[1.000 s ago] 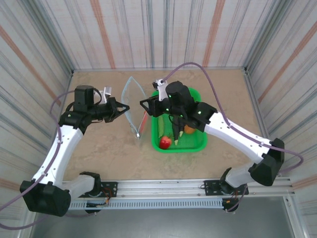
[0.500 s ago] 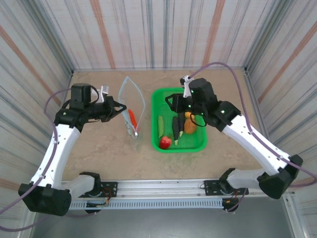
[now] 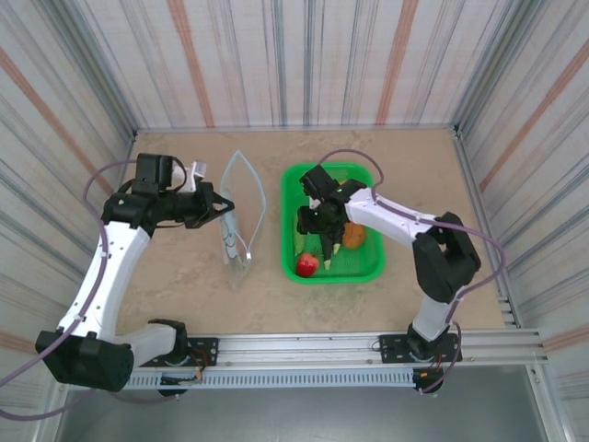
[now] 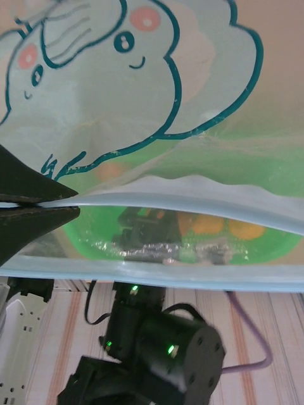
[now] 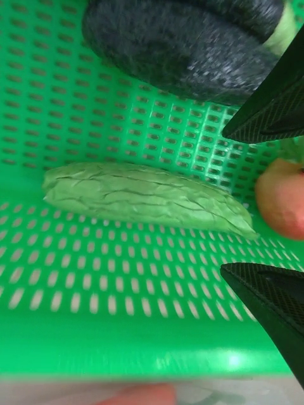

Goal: Place the food in the zip-top bag and seal the zipper

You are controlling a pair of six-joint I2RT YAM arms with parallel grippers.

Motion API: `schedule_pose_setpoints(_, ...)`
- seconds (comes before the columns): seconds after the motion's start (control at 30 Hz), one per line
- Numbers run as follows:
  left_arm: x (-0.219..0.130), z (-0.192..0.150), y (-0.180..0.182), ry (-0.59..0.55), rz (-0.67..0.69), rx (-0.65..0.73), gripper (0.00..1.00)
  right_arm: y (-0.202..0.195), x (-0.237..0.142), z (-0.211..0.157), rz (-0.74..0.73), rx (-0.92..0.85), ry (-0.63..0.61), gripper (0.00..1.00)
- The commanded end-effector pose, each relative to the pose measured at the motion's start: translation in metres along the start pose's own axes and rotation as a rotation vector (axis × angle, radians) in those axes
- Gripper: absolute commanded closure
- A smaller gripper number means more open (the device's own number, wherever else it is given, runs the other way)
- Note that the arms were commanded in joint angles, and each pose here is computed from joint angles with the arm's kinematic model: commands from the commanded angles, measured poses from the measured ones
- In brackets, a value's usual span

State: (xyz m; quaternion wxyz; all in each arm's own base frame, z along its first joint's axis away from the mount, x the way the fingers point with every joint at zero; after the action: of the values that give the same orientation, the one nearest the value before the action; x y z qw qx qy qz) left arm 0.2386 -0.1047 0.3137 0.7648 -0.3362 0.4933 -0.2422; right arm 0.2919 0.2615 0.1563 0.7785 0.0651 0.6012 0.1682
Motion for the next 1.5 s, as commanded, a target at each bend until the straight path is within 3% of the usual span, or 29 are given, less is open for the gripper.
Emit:
schedule_pose_setpoints(0.0,0.005,-0.007,0.005,0.036,0.020,0.022,1.00,0.006,0.016,0.007,0.018,0.025,0.035,0.45)
schedule_pose_setpoints(0.33,0.009,-0.006,0.001,0.054,0.012,0.046,1.00,-0.005,0.060,0.010,-0.007,0.044,0.087,0.48)
schedule_pose_setpoints(0.53,0.007,-0.006,-0.003,0.026,-0.019,0.059,1.00,-0.011,0.069,0.014,0.011,0.061,0.086,0.66)
schedule_pose_setpoints(0.87,0.008,-0.004,-0.003,0.028,-0.006,0.069,1.00,-0.011,-0.025,0.028,0.072,0.056,-0.145,0.71)
schedule_pose_setpoints(1.07,0.013,-0.005,-0.009,0.046,0.002,0.090,1.00,0.003,-0.109,0.033,0.148,0.013,-0.294,0.72)
schedule_pose_setpoints(1.27,0.020,-0.006,-0.016,0.063,0.009,0.106,1.00,0.049,-0.183,0.033,0.296,-0.071,-0.396,0.74)
schedule_pose_setpoints(1.47,0.023,-0.005,-0.015,0.057,0.006,0.087,1.00,0.111,-0.197,0.017,0.437,-0.150,-0.393,0.73)
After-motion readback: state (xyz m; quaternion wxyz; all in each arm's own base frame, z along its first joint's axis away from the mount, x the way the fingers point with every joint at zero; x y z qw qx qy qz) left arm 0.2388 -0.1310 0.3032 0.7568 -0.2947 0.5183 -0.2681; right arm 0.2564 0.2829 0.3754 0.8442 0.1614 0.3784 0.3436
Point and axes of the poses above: each hand's point on the last joint's axis, 136 mm out from that joint toward the fingers, its own x axis out along the fingers, its own y axis along the line the jaws close on, z = x × y, the point moved 7 cm from there along -x, back along the fingers
